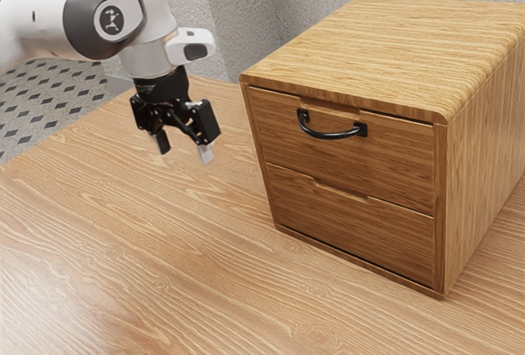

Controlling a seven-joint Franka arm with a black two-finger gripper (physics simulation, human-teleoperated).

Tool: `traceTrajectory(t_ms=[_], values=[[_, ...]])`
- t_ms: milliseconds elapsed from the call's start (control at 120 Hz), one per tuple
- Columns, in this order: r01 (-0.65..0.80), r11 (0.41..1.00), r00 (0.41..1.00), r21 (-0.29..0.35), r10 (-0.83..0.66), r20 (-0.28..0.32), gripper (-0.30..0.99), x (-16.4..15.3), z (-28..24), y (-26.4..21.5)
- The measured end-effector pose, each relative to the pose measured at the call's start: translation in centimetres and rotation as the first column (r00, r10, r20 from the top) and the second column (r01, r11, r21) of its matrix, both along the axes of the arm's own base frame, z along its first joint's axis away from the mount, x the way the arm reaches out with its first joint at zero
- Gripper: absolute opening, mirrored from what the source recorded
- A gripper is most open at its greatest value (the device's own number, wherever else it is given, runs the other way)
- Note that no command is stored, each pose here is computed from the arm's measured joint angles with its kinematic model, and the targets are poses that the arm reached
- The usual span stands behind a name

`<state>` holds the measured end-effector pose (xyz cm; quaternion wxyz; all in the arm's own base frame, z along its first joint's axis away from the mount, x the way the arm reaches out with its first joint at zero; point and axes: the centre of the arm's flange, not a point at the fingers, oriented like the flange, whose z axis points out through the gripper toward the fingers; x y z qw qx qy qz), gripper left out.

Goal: Pull the drawer handle with one arm to open the drawer

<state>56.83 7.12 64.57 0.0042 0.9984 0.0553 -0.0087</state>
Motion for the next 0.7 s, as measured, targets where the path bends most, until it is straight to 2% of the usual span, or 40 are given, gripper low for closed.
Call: traceTrajectory(t_ms=[233,258,333,392,558,700], values=[[-0.006,1.0,1.0,-0.02,0.006,0.007,0.69,-0.2,0.5,0.4],[-0.012,1.0,1.0,-0.026,0.013,0.025,0.69,-0.8,1.5,0.7],[-0.059,0.997,0.987,-0.042,0.065,0.147,0.69,-4.7,8.3,1.3],[-0.144,0.988,0.971,-0.06,0.152,0.182,0.69,-6.4,10.5,1.5],[-0.32,0.941,0.937,-0.108,0.331,0.112,0.69,-4.2,8.5,-8.1],[-0.429,0.895,0.895,-0.126,0.439,0.072,0.69,-4.7,8.1,-15.5]])
